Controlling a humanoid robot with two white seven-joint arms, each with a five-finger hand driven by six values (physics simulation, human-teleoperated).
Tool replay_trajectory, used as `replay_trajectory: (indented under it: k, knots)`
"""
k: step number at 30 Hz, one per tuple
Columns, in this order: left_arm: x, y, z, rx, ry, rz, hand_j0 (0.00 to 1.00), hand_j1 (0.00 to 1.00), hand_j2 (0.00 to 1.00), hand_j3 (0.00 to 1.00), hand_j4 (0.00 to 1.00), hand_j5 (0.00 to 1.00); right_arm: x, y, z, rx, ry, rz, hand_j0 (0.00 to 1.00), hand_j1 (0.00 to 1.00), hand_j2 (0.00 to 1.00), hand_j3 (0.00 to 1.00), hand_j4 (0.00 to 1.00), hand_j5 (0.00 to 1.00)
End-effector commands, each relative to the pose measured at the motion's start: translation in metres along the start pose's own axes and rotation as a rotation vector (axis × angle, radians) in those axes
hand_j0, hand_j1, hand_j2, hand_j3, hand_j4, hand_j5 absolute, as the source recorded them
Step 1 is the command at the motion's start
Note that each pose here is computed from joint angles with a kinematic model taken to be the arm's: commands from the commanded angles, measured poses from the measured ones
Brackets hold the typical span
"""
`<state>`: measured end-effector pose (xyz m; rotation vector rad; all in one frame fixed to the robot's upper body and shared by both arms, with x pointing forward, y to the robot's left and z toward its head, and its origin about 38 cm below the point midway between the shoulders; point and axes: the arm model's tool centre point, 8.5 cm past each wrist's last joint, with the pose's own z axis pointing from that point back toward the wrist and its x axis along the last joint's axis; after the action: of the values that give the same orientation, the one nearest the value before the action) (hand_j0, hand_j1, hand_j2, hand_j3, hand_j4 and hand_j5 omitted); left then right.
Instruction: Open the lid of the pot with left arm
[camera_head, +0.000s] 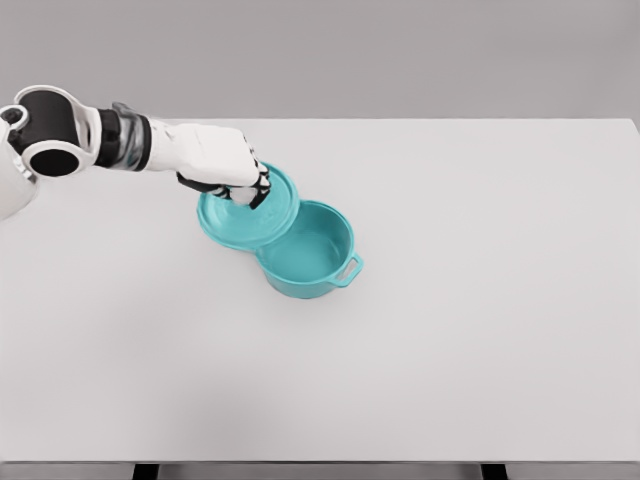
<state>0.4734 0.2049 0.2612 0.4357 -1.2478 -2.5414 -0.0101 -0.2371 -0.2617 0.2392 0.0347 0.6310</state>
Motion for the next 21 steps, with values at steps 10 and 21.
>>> replay_trajectory:
  k: [10, 21]
  knots:
    - [-0.047, -0.072, 0.081, -0.15, 0.214, 0.11, 0.91, 0.91, 0.91, 0.91, 0.91, 0.91, 0.0, 0.0, 0.0, 0.0, 0.0, 0.0, 1.0, 1.0, 1.0, 1.0, 1.0, 1.0]
    - [-0.107, -0.158, 0.135, -0.154, 0.44, 0.496, 1.0, 1.0, 1.0, 1.0, 1.0, 1.0, 0.0, 0.0, 0.0, 0.0, 0.0, 0.0, 1.0, 1.0, 1.0, 1.0, 1.0, 1.0]
